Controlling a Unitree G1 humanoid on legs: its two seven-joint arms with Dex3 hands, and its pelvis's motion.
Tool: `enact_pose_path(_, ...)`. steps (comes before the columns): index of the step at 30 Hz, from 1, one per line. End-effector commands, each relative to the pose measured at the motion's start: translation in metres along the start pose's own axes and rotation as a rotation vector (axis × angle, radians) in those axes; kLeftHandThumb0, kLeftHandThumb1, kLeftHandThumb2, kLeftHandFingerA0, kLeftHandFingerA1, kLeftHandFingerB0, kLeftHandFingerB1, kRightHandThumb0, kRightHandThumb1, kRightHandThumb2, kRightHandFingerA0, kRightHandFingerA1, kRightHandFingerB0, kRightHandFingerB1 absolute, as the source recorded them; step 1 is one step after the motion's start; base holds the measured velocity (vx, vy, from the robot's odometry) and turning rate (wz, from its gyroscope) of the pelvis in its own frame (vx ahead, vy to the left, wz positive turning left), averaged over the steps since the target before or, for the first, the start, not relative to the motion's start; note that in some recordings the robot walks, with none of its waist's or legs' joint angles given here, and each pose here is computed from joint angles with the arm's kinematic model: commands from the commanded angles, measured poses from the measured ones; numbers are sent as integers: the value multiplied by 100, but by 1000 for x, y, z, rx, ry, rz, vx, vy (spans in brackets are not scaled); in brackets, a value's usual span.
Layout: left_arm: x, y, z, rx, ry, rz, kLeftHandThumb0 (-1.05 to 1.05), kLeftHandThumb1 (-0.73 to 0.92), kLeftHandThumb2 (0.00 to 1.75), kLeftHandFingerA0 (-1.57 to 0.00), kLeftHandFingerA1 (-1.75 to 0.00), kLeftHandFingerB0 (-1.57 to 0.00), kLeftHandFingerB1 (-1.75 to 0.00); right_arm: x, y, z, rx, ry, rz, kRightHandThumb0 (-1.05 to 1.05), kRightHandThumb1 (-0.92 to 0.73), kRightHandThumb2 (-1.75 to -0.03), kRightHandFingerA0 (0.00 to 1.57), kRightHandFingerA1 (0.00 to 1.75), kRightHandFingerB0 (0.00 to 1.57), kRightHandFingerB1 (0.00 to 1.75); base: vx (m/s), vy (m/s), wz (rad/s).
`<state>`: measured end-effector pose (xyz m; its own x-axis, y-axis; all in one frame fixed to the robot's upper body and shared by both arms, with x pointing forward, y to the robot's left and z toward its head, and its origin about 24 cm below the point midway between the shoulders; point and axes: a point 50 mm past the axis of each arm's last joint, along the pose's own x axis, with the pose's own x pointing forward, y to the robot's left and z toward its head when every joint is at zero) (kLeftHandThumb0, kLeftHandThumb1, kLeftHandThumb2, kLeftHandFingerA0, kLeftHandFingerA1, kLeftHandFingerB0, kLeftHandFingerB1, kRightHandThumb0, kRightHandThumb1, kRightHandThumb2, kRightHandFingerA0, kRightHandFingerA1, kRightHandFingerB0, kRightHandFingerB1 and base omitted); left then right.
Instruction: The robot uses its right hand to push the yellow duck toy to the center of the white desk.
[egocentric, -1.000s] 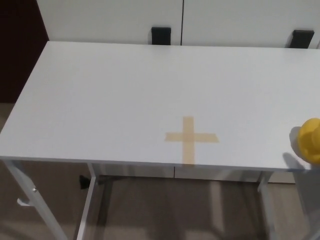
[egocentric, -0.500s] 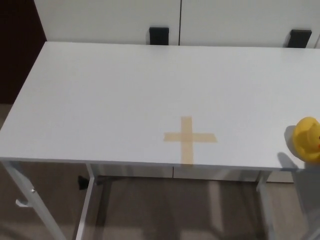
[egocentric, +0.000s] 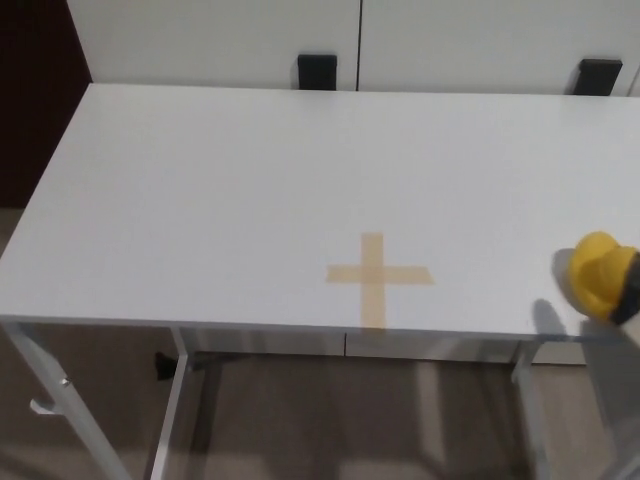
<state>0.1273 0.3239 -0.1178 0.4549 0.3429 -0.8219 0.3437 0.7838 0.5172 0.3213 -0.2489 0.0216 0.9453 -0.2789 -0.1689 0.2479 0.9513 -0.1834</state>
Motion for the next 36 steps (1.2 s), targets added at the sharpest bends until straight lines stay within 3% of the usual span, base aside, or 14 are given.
enact_pose_path(1, -1, 1, -4, -7, 17, 7, 15, -39, 125, -128, -91, -123, -87, 1, 25, 13, 6, -54, -30, -95, -88, -120, 0, 19, 0, 3, 0, 0, 0)
enact_pose_path(6, -1, -2, -5, 1, 12, -3, 12, -37, 116, -125, -93, -124, -90, -1, 42, 14, 1, -58, -54, -93, -87, -120, 0, 24, 0, 7, 0, 0, 0)
enact_pose_path(12, -1, -2, -4, 11, 13, -5, 6, -36, 114, -125, -92, -125, -87, -5, 58, 15, 25, -66, -33, -100, -92, -119, 0, 16, 0, 0, 0, 0, 0)
enact_pose_path(14, -1, -2, -3, 10, 12, -2, 6, -39, 122, -132, -90, -127, -88, -5, 63, 16, 37, -67, -13, -101, -92, -119, 0, 15, 0, 0, 0, 0, 0)
enact_pose_path(24, -1, -6, -5, 18, 17, -10, 14, -39, 124, -128, -92, -128, -87, -9, 82, 15, 39, -49, 79, -104, -92, -122, 0, 12, 0, 0, 0, 0, 0)
enact_pose_path(25, -1, -7, -5, 13, 14, -12, 16, -43, 131, -129, -91, -128, -85, -10, 85, 15, 41, -53, 96, -104, -92, -122, 0, 13, 0, 1, 0, 0, 0)
enact_pose_path(27, -1, -8, -4, -1, 10, -13, 17, -40, 128, -135, -91, -128, -88, -12, 92, 16, 37, -55, 143, -103, -92, -123, 0, 14, 0, 2, 0, 0, 0)
enact_pose_path(36, 0, -7, -1, 39, 6, -11, 17, -40, 124, -132, -90, -131, -86, -9, 98, 23, -7, -33, 242, -105, -89, -124, 0, 5, 0, 0, 0, 0, 0)
